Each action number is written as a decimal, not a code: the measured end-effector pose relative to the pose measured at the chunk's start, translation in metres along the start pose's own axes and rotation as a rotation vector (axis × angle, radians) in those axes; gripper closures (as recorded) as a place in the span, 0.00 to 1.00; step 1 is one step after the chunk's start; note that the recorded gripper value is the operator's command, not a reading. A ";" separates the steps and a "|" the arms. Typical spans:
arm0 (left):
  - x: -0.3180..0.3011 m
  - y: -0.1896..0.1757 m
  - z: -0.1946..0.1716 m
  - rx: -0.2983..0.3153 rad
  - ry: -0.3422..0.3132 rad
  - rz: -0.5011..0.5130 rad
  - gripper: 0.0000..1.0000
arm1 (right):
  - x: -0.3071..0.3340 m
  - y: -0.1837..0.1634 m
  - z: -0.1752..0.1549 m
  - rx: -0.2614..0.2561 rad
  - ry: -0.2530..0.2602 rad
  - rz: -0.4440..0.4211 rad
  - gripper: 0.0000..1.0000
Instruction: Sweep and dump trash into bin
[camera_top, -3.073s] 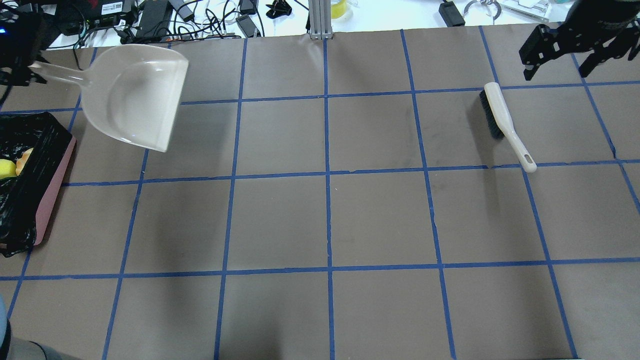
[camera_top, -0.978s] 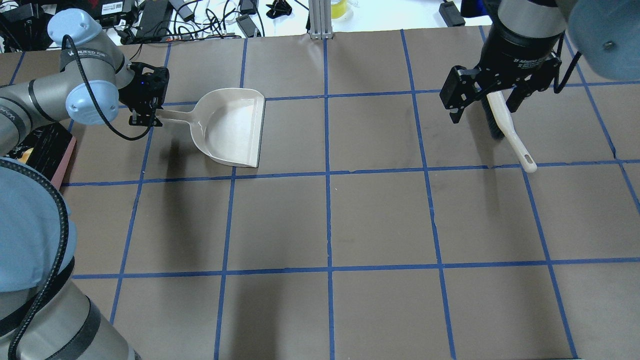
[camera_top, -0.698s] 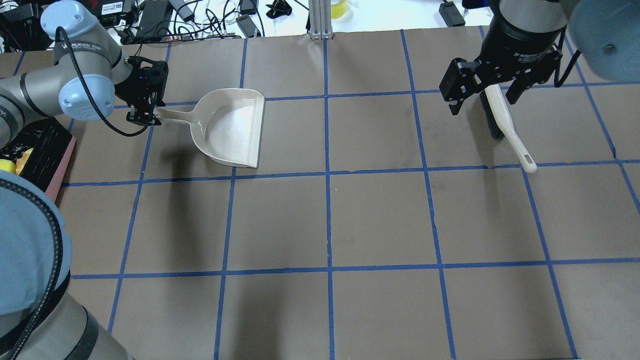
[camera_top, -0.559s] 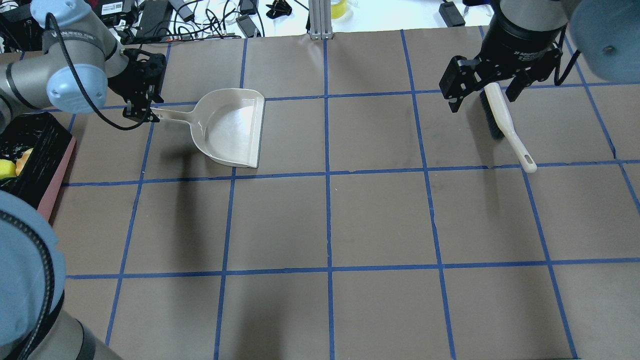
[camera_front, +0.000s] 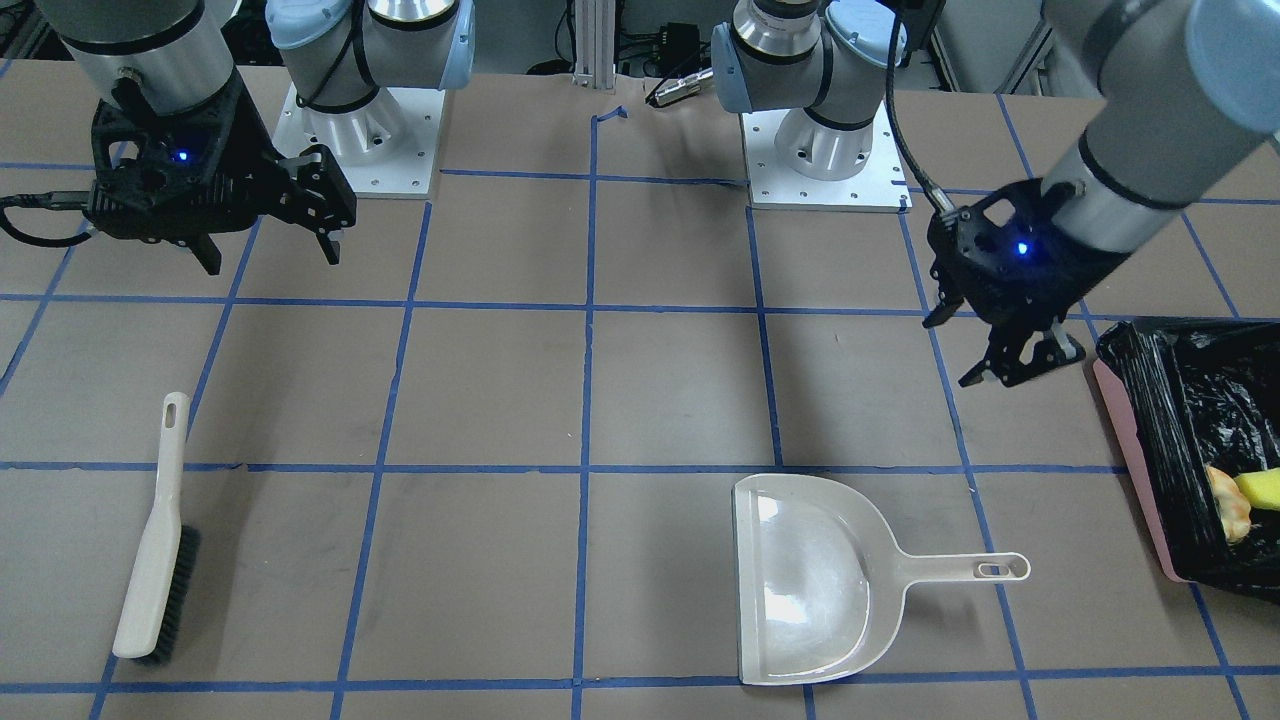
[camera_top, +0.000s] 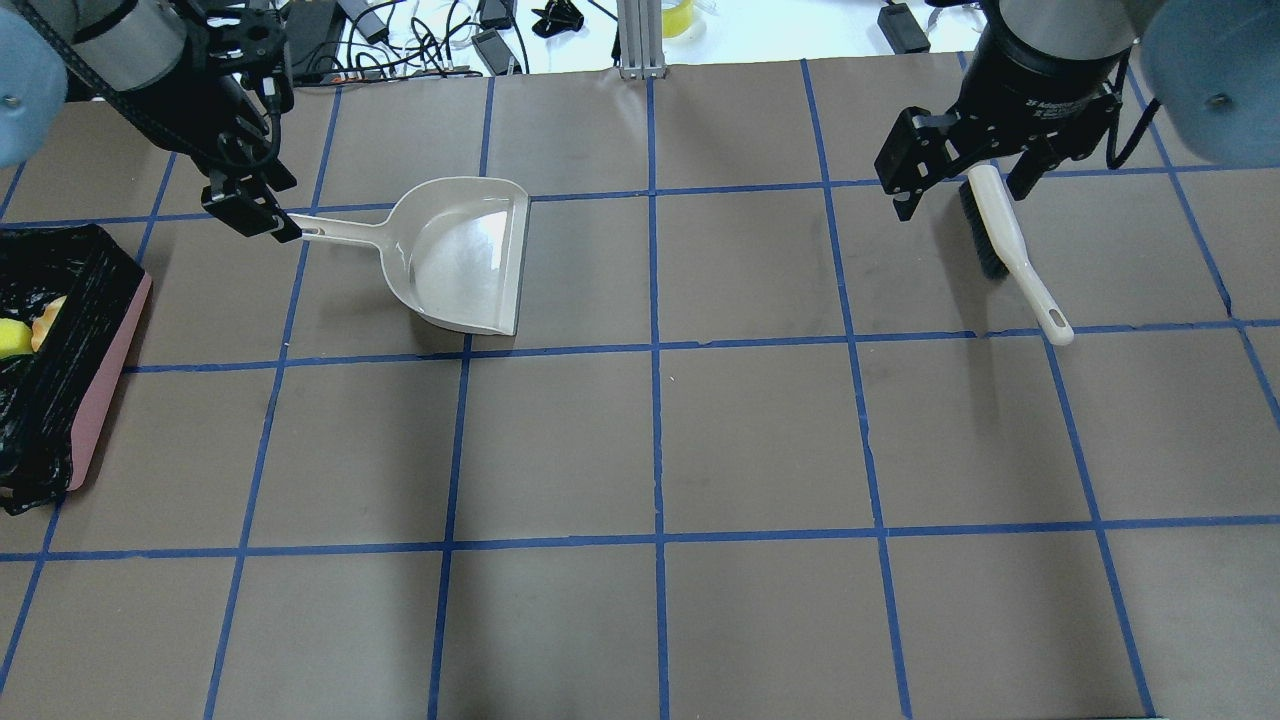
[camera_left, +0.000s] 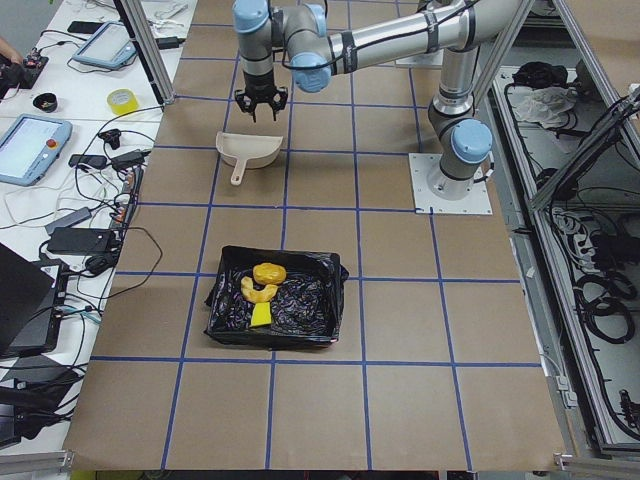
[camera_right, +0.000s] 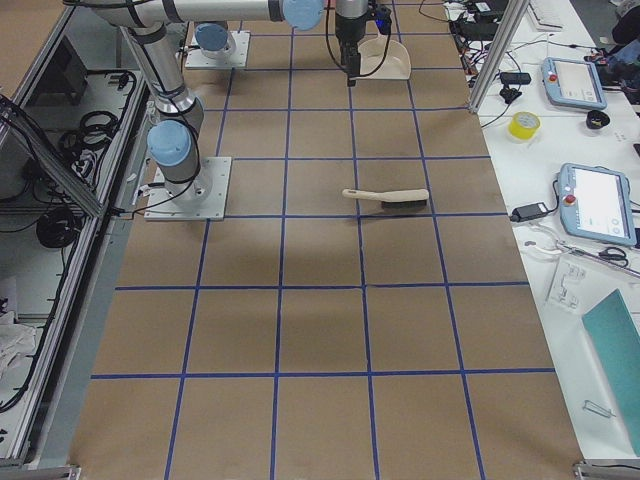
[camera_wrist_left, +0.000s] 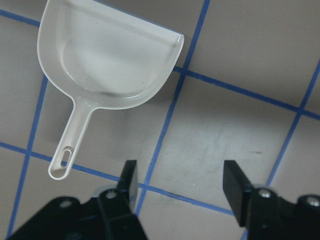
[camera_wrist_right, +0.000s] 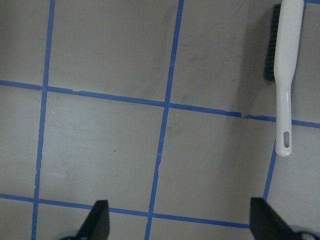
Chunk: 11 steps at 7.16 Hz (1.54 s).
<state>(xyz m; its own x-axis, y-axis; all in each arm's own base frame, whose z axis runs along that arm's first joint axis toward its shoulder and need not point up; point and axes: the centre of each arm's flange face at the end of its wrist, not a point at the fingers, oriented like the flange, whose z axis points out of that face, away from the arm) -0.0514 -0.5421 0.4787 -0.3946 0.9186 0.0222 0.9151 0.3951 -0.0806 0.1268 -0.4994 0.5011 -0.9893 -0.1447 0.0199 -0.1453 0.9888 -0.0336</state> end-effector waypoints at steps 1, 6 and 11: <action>0.029 -0.002 -0.021 0.004 0.013 -0.141 0.11 | 0.000 0.000 0.000 0.000 0.000 -0.001 0.00; 0.096 -0.004 -0.066 0.000 -0.018 -0.859 0.00 | -0.001 0.001 0.001 -0.003 -0.010 -0.002 0.00; 0.081 -0.024 -0.046 -0.030 -0.118 -1.145 0.00 | -0.001 0.002 0.002 -0.003 -0.011 -0.001 0.00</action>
<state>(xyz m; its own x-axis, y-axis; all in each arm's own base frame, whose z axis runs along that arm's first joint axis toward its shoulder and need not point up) -0.1013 -0.4763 0.5281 -0.9995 0.0153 -0.0261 0.0166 0.9986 -0.0499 0.1278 -0.4978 0.4993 -0.9892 -0.1460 0.0087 -0.1462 0.9888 -0.0302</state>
